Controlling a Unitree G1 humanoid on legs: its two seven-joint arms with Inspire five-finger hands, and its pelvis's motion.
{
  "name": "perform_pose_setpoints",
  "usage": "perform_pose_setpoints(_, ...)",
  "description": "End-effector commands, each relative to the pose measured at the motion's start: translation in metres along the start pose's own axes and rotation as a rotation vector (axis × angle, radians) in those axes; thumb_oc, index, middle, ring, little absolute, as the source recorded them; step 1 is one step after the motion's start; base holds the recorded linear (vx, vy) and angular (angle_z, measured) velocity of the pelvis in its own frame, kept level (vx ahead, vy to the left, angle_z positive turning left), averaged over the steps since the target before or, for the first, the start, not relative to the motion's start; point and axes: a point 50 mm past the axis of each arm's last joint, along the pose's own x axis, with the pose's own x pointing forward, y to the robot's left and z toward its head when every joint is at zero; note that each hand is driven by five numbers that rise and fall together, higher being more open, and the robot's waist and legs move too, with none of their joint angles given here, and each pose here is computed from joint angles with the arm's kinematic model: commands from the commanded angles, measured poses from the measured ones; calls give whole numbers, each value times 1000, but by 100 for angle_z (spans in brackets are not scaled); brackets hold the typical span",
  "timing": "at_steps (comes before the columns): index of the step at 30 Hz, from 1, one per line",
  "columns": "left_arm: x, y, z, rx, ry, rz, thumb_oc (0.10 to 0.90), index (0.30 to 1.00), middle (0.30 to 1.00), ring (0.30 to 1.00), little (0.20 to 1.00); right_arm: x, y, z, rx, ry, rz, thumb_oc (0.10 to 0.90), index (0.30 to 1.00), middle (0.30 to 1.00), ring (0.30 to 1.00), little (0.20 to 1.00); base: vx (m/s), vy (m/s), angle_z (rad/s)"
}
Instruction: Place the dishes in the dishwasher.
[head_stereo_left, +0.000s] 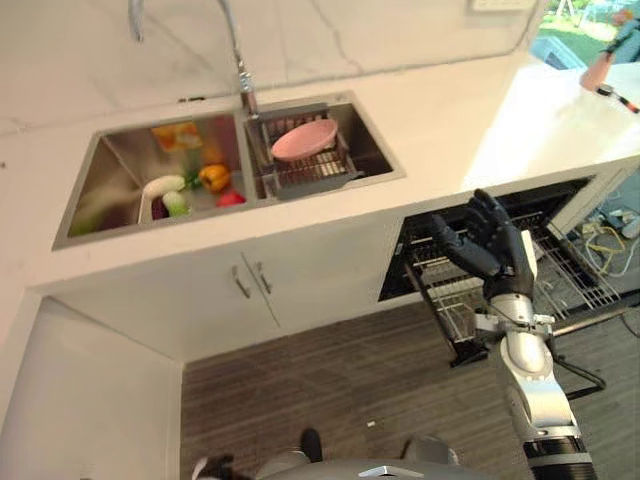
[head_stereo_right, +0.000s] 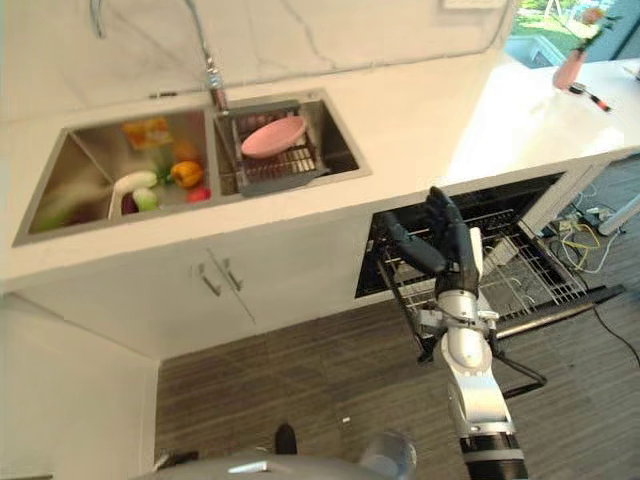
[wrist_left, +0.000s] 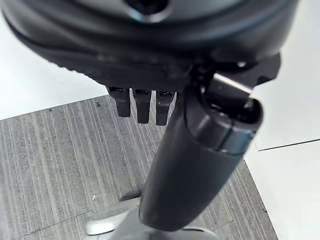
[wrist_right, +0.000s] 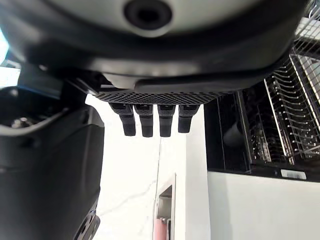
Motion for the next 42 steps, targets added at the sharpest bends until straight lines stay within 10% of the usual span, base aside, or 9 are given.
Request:
perform_pose_setpoints(1, 1, 12, -7, 6, 31, 24, 800, 900, 900, 900, 900, 22, -24, 64, -22, -339, -115, 800, 900, 900, 900, 900, 71, 2, 13)
perform_pose_setpoints(42, -2, 5, -28, -63, 116, -18, 800, 900, 900, 900, 900, 19, -23, 42, -37, -215, -17, 800, 900, 900, 900, 900, 117, -7, 10)
